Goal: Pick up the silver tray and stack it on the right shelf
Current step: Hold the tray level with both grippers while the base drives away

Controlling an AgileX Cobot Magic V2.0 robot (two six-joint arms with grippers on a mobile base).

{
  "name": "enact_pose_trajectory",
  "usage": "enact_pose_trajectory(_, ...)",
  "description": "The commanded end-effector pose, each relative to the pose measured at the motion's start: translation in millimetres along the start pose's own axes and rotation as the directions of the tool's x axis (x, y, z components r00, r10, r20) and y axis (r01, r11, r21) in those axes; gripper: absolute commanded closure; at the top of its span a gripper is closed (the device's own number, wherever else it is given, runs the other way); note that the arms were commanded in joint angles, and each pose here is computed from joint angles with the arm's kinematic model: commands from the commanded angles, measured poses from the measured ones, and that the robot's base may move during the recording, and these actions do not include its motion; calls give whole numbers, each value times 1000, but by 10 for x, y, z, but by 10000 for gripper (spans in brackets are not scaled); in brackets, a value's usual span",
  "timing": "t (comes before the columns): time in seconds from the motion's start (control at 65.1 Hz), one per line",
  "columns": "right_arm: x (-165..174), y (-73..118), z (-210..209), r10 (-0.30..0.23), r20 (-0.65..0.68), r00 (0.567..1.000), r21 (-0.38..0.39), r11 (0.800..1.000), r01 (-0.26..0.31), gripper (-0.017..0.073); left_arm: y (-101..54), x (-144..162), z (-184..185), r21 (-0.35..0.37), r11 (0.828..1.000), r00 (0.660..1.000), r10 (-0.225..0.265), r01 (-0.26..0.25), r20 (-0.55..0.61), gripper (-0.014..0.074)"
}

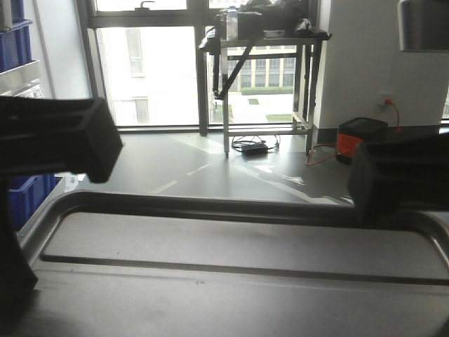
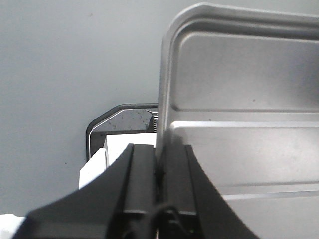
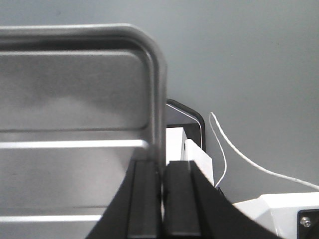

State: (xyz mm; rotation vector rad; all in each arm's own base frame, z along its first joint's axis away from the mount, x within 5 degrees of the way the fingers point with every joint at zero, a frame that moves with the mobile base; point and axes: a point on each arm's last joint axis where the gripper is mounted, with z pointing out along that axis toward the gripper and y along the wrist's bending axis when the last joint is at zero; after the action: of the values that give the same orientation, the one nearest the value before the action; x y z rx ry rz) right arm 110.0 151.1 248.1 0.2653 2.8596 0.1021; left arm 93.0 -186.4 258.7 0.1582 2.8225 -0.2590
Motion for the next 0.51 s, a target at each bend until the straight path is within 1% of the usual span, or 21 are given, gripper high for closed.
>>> enact_pose_trajectory(0.0,-30,-214,-92,-20,16,1000,202,979,16,490,123,-32,-95,-109,994,999,23,-20,25,694)
enact_pose_trajectory(0.492,-30,-214,-92,-20,16,1000,202,979,16,490,124,-31,-95,-111,994,999,23,-20,24,694)
